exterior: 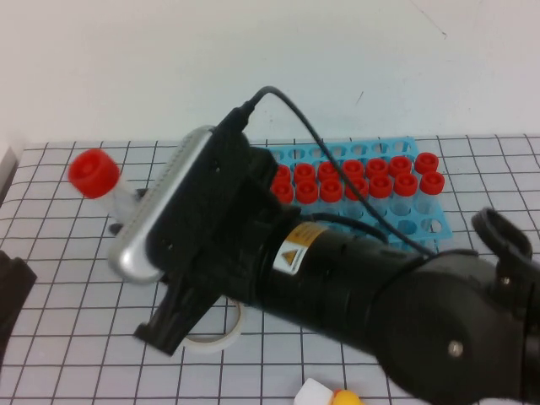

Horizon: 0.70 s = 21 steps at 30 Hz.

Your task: Place the test tubes

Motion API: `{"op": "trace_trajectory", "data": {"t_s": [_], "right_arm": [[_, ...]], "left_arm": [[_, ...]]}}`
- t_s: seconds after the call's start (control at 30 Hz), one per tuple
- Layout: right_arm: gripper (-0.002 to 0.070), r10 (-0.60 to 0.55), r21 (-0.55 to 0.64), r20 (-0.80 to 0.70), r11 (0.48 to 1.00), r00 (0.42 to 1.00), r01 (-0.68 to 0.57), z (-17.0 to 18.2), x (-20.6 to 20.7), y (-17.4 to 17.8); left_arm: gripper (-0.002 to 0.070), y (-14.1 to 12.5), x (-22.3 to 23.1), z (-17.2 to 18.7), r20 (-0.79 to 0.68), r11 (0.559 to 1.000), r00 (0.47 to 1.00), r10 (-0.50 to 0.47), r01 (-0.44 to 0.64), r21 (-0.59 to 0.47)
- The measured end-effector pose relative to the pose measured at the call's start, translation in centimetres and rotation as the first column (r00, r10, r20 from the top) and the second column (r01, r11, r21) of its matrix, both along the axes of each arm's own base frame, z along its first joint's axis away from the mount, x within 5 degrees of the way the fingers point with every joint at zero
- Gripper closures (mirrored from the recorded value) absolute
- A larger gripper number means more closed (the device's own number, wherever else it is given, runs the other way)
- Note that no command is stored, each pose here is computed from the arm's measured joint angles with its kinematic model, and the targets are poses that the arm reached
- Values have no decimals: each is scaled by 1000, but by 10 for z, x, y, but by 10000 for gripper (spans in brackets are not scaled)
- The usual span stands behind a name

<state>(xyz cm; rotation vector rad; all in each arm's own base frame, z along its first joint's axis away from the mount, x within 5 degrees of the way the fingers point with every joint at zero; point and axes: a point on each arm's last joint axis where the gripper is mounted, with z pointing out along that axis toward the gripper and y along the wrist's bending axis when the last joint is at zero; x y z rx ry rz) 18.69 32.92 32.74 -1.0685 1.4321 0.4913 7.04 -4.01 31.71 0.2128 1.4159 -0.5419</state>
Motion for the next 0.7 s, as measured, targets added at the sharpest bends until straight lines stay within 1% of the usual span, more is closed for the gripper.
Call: {"op": "trace_trajectory", "data": {"t_s": [0.07,0.13,0.2,0.23,0.27,0.4,0.57,0.7], "right_arm": [[441,21,11,0,1000,1000,-21,1,-9,5],[441,49,13,-1,999,999,-49,1,-18,10],[441,72,9,-2,997,997,-72,0,-26,14],[442,80,7,-3,997,997,-80,-1,-29,16],[441,85,6,-4,996,996,-85,-2,-30,17],[442,98,-6,9,995,995,-98,-2,-32,18],[441,140,-61,27,989,990,-138,-10,-36,23],[442,179,-83,46,981,983,-174,-12,-46,28]], "left_arm": [[519,0,0,0,4,1000,1000,-3,3,2],[398,-1,0,0,7,1000,1000,-7,7,7],[304,-1,0,0,8,1000,1000,-8,8,9],[269,-1,0,0,8,1000,1000,-6,6,8],[249,-1,0,0,8,1000,1000,-6,6,8],[231,0,0,0,9,1000,1000,-4,4,10],[242,0,0,0,12,1000,1000,-3,3,16],[246,0,0,0,17,1000,1000,-1,1,26]]}}
